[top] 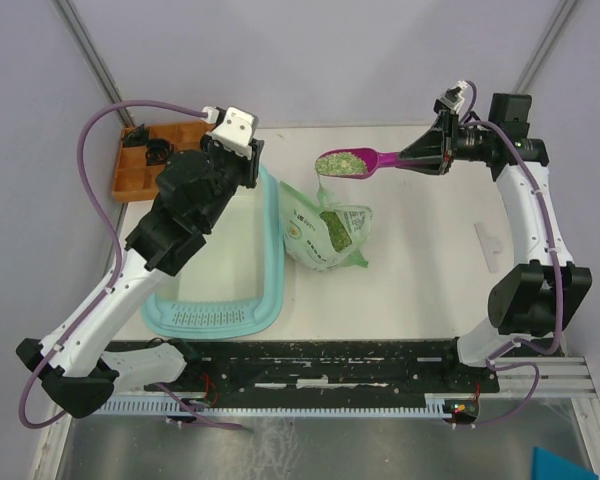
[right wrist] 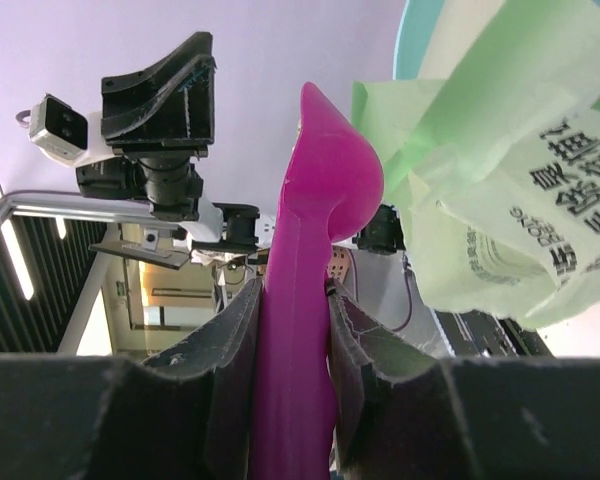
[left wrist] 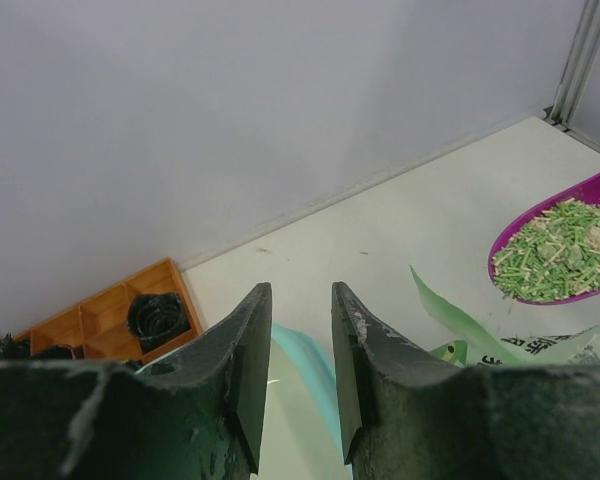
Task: Fill the litter box with clean litter
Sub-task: Pour the cat litter into the litter box.
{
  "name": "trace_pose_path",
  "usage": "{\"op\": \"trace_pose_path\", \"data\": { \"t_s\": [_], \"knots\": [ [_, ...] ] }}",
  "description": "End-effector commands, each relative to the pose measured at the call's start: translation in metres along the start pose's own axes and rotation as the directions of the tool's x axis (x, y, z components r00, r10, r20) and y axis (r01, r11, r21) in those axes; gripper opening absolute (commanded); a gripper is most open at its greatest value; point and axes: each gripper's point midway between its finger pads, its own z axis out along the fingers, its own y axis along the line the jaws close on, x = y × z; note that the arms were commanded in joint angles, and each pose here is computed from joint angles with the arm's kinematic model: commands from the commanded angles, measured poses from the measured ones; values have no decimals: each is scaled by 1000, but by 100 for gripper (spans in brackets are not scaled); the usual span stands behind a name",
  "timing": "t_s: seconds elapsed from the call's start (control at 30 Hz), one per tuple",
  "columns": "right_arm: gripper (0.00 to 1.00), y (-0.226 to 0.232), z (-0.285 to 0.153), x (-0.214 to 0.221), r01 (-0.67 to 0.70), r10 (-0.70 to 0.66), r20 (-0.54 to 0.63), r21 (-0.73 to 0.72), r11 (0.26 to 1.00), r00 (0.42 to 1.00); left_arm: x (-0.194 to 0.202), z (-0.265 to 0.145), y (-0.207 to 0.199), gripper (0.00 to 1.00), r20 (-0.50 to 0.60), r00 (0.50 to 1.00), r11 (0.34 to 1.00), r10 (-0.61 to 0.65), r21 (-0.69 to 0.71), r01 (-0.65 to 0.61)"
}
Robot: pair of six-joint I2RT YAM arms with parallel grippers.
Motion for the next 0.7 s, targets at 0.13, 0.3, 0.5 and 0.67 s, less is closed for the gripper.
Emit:
{"op": "trace_pose_path", "data": {
  "t_s": [0.13,0.3,0.5,0.67],
  "knots": [
    [2,39,24,-10,70,-75,-56,-85,994,996,-30,-18,19,37,61,996,996,-60,-64,64],
    [2,45,39,-10,82,-91,-90,-101,992,992,-31,-25,29,38,62,996,992,-63,-106,70],
    [2,53,55,-10,80,-96,-124,-129,988,988,-33,-37,45,42,70,995,981,-71,-174,82],
    [2,61,68,-6,96,-120,-156,-153,984,980,-32,-46,57,46,80,993,967,-89,-233,105]
  ]
}}
